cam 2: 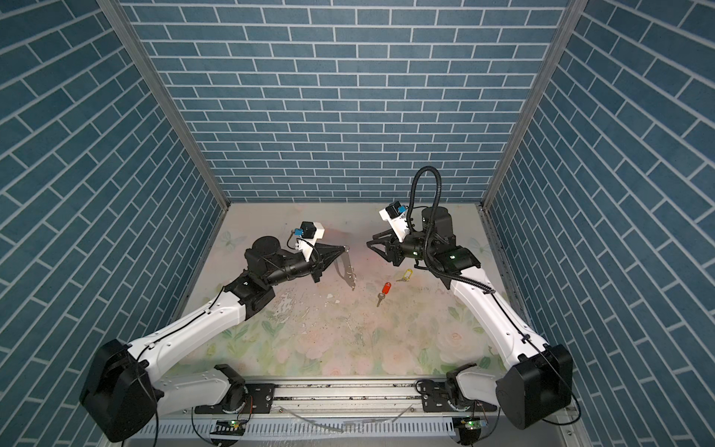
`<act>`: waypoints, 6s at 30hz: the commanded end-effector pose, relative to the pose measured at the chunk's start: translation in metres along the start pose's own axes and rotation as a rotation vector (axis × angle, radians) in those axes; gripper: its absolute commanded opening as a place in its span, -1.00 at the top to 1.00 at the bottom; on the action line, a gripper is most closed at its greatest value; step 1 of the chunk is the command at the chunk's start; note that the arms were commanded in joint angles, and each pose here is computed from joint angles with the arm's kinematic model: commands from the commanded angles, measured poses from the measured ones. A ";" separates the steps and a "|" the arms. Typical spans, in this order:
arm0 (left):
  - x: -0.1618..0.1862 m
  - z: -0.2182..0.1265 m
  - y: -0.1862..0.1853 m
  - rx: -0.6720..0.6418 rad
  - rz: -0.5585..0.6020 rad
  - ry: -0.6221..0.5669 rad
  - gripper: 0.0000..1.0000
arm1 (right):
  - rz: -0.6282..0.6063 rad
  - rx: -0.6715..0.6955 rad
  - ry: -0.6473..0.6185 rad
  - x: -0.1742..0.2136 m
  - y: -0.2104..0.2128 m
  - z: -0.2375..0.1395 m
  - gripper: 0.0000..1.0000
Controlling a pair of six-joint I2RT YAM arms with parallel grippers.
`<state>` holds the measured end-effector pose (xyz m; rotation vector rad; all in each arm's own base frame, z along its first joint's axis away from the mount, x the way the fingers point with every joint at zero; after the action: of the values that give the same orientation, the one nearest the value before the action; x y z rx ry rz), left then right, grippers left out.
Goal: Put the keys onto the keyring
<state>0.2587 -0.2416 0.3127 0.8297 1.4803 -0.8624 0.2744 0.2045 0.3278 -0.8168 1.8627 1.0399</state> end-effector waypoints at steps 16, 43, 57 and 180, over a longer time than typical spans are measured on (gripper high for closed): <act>-0.004 0.016 -0.007 -0.426 0.114 0.126 1.00 | 0.364 0.563 0.130 0.047 -0.079 0.004 0.28; 0.004 0.006 -0.013 -0.442 0.119 0.150 1.00 | 0.693 0.877 0.468 0.201 -0.161 0.012 0.42; 0.006 0.008 -0.015 -0.415 0.121 0.158 1.00 | 0.751 0.817 0.427 0.211 -0.173 0.018 0.52; -0.012 0.031 -0.047 -0.280 0.219 0.067 1.00 | -0.076 -0.268 -0.017 -0.012 0.025 0.006 1.00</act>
<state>0.2350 -0.2863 0.3149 0.7905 1.5219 -0.4398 0.2646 0.2232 0.3143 -0.9821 1.8002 1.3057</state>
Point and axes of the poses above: each gripper's point midway between its finger pads, its own z axis out along the fingers, its own y axis along the line the jaws close on, x = y × z, the point moved 6 cm from there along -z, back along the fingers, and after that the axes turned 4 degrees about z, right-handed, at the moved point
